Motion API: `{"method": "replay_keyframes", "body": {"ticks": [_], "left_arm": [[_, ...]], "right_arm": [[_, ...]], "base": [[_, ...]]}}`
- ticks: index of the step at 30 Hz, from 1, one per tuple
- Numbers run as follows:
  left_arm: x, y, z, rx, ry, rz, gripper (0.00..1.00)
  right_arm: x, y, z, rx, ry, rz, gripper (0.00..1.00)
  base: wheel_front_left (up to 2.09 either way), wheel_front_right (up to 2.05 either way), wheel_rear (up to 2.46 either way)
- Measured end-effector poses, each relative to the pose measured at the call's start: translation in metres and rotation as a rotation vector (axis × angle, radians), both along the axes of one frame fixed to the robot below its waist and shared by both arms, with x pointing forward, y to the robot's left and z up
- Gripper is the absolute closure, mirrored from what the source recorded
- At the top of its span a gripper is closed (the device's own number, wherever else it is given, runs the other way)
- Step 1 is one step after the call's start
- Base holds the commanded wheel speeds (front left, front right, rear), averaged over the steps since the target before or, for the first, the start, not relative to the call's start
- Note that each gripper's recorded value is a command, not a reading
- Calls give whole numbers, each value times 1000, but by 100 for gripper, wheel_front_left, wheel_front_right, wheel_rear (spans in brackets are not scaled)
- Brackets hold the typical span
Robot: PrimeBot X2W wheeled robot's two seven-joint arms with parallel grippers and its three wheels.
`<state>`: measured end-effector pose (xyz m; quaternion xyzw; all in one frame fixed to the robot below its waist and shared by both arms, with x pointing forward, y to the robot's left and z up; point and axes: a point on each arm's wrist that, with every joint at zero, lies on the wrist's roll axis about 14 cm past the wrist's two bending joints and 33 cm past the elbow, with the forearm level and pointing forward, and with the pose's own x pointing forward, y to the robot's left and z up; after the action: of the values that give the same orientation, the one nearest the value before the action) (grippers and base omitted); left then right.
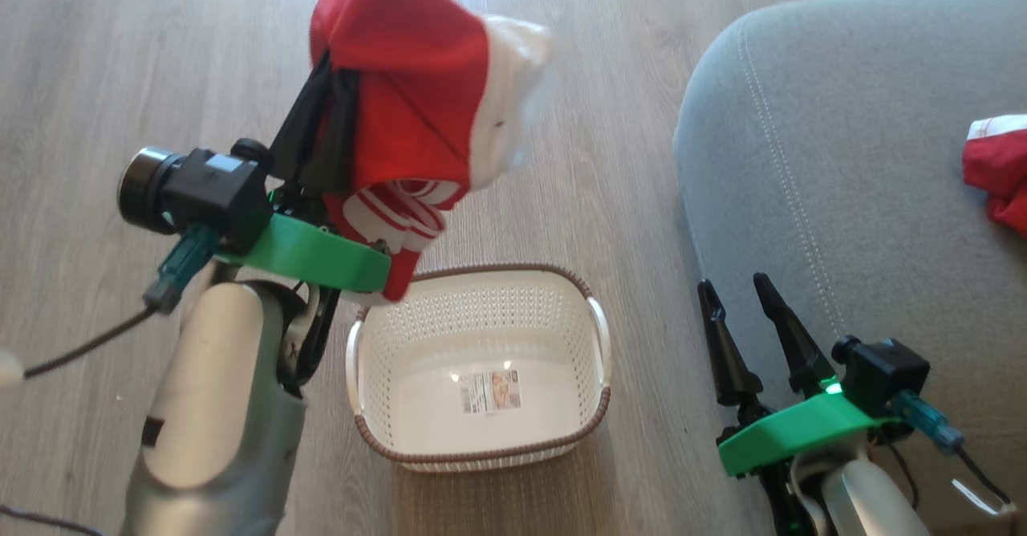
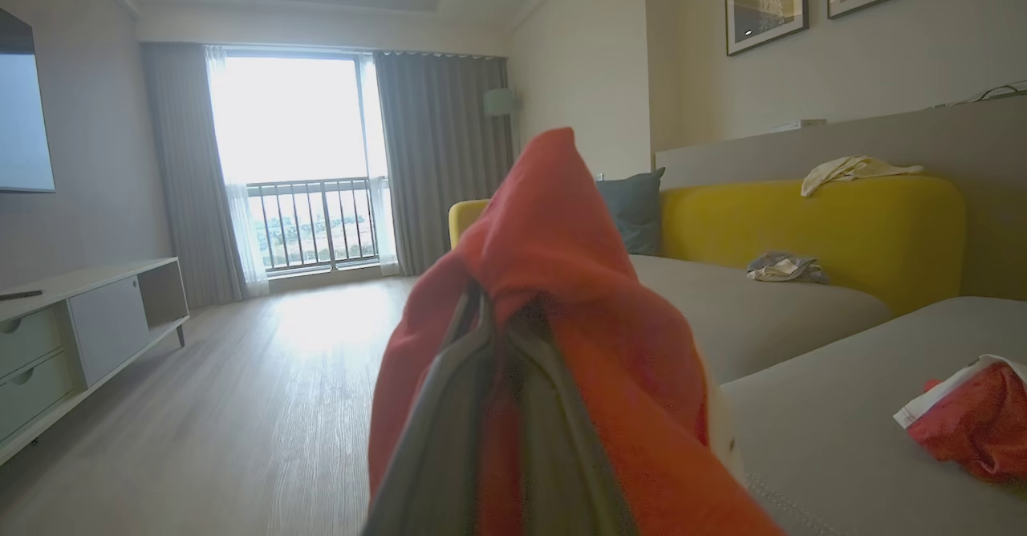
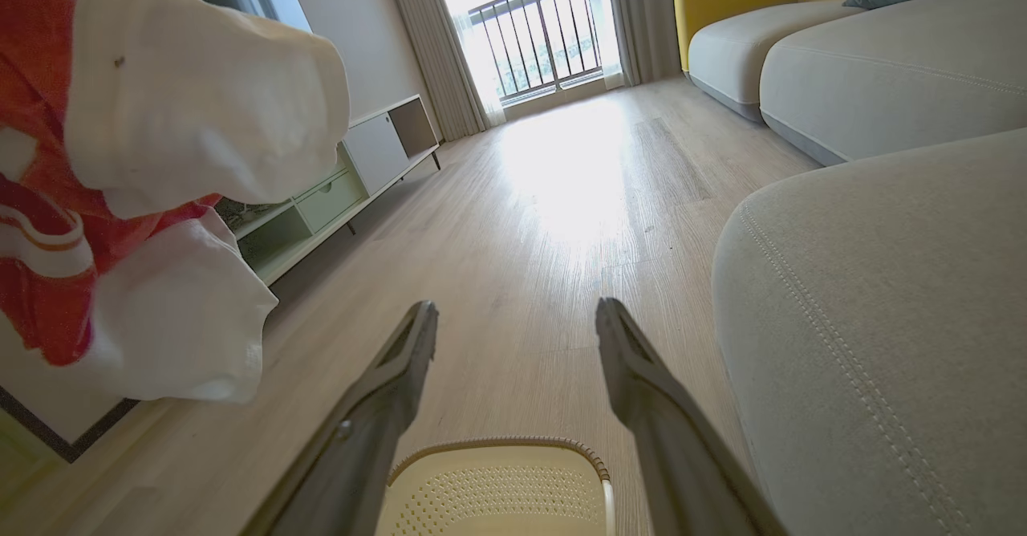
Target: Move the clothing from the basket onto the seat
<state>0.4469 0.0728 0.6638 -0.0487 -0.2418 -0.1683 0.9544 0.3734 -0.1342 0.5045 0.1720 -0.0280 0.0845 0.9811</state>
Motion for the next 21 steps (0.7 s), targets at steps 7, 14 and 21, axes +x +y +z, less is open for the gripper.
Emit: {"method": "replay_keyframes", "body": {"ticks": [7, 14, 21], "left_arm": [[-43, -16, 21, -30, -86, -78, 100], [-68, -43, 4, -14, -54, -178, 100], [-78, -47, 5, -40, -49, -192, 100]], "right_arm": [[-12, -4, 4, -2, -13, -4, 0], [-12, -2, 7, -5, -23, 4, 0], [-11, -1, 8, -13, -27, 12, 0]], "base": [[0, 0, 0], [0, 0, 0], [0, 0, 0]]}}
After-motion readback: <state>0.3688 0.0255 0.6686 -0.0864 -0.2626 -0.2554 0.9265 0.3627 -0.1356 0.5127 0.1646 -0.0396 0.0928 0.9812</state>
